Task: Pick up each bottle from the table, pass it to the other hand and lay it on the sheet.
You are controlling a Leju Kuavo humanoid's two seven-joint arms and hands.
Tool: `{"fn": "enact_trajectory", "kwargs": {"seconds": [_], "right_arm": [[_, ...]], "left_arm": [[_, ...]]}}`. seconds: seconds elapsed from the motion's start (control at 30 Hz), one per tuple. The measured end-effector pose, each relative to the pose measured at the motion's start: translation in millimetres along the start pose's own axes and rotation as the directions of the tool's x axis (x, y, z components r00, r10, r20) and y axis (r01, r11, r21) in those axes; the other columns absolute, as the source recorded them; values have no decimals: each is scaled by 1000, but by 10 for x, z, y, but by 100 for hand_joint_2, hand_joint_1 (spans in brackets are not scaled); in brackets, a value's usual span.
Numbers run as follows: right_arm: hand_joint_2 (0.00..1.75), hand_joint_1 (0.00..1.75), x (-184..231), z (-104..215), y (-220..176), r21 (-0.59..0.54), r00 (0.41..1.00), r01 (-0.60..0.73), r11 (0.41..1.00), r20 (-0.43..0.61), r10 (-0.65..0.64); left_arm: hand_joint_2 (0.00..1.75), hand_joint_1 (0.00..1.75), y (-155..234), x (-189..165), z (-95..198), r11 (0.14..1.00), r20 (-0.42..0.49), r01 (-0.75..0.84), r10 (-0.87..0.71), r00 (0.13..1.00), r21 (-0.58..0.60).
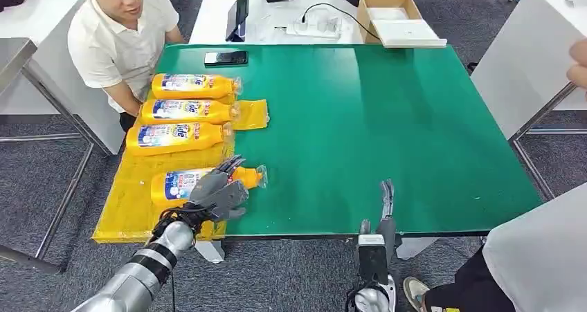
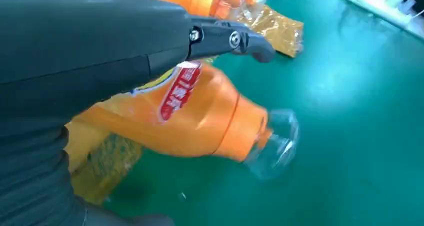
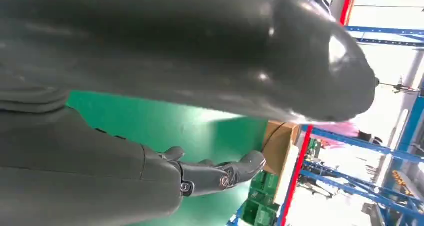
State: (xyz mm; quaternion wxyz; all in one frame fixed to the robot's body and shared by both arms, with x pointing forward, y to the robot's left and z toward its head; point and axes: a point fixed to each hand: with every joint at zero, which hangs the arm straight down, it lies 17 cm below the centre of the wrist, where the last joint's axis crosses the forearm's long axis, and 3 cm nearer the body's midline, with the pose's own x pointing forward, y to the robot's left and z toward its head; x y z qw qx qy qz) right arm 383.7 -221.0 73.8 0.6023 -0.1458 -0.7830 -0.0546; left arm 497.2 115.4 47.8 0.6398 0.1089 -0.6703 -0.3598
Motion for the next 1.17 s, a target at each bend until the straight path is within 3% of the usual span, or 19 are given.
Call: {"fn": "enact_trajectory", "kwargs": {"seconds": [0.1, 0.27, 0.3, 0.33, 0.63, 0.7, 0.77, 0.8, 0.87, 1.1, 1.13, 1.17], "right_arm": [[0, 0, -18, 18, -14, -2, 1000, -2, 1000, -5, 2], [0, 0, -22, 22, -16, -2, 1000, -3, 1000, -6, 3], [0, 0, -42, 43, -32, -6, 1000, -6, 1000, -12, 6], [0, 0, -65, 64, -60, -13, 1000, -11, 1000, -19, 11], [0, 0, -29, 104, -146, -54, 999, 21, 998, -28, -22], [0, 0, -19, 119, -169, -63, 999, 29, 998, -29, -31], [0, 0, 15, 117, -180, -69, 997, 71, 995, -30, -74], [0, 0, 34, 116, -168, -68, 993, 113, 991, -33, -116], [0, 0, 66, 117, -165, -85, 966, 249, 965, -49, -254], [0, 0, 635, -13, -278, -144, 971, 234, 961, 93, -223], [0, 0, 678, -22, -286, -149, 969, 239, 960, 102, -225], [0, 0, 710, -31, -293, -151, 967, 243, 958, 110, -228]], "left_arm": [[175, 0, 22, 147, 72, 994, 53, -100, 99, 994, 30], [175, 0, 15, 172, 87, 992, 61, -120, 118, 991, 30], [175, 0, 36, 383, 210, 973, 121, -226, 219, 968, 44], [175, 0, 166, 578, 291, 968, 178, -232, 212, 961, 96], [175, 0, 816, 1051, 755, 855, 403, -352, 189, 895, 381], [175, 0, 886, 1103, 897, 820, 438, -402, 211, 874, 407], [175, 0, 887, 1101, 978, 764, 463, -536, 353, 813, 359], [0, 0, 866, 1096, 1010, 715, 471, -623, 451, 758, 318], [0, 0, 825, 1117, 1082, 612, 481, -750, 594, 645, 251], [0, 0, 732, 1199, 1236, 535, 491, -813, 658, 571, 229], [175, 0, 728, 1211, 1241, 531, 492, -817, 661, 566, 227], [175, 0, 720, 1213, 1243, 527, 492, -819, 664, 563, 226]]}}
